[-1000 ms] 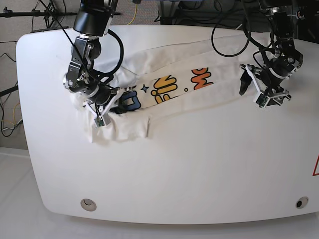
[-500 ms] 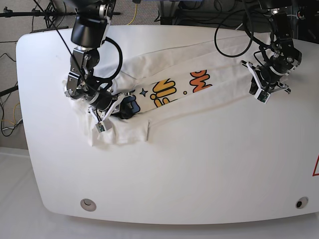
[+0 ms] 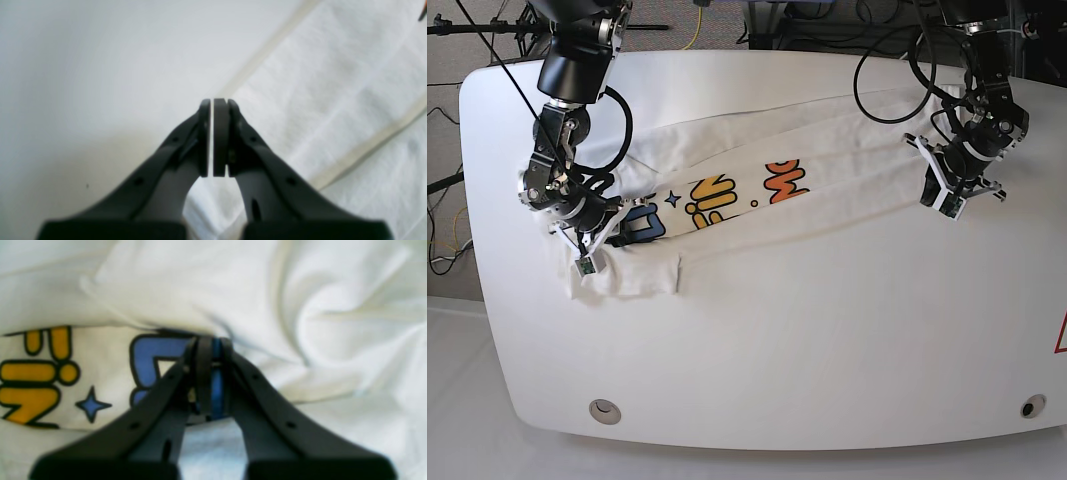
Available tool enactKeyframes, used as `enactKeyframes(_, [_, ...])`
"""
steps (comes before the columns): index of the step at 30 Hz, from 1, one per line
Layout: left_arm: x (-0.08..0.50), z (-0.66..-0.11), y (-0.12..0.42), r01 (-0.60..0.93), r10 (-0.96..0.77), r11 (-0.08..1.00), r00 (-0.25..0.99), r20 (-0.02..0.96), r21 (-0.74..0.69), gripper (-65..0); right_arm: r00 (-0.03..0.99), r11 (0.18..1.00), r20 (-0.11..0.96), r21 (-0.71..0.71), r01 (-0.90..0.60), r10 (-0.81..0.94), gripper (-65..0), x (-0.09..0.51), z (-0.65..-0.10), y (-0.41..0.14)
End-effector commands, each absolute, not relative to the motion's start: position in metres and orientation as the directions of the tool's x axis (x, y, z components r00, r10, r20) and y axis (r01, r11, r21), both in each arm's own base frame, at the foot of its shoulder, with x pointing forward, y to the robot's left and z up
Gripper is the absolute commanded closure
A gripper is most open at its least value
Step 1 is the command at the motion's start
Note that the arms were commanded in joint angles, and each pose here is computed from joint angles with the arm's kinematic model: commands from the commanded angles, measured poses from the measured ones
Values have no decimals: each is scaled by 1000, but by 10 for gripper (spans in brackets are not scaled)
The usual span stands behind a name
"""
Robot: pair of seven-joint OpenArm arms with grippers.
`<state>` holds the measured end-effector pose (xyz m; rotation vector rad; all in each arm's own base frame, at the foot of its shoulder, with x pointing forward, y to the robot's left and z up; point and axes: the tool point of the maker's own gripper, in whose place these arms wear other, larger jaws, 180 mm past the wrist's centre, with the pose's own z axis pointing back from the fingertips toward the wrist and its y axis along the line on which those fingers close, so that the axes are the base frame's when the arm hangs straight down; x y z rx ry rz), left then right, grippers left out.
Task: Fold the T-shirt properly
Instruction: 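Regrasp the shirt with both grippers and pull it straight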
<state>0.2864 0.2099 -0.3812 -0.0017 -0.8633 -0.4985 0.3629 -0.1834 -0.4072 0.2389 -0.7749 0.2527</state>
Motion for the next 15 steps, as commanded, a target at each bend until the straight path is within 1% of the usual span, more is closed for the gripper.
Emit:
enactKeyframes(1, [292,-366,208,418,-415,884,492,765,211,-57,623,933,768,101,-344,147,-30,379,-382,-176])
enactKeyframes(4, [290,-365,206,416,-408,886,483,775,207,-199,633,930,760,108,-352,151,-36,378,-386,-173])
enactKeyframes(5, [290,-364,205,414,-404,887,480,779,204,-273,638,928,756,115,-353,149,-49,378,-388,-171])
enactKeyframes(6, [286,-375,208,423,-420,882,510,750,207,-218,721,933,678,151,-328,144,-44,345,-424,-168])
enactKeyframes(15, [298,-357,221,403,-440,879,478,760,255,-217,710,933,690,145,-331,144,-44,346,-420,-168])
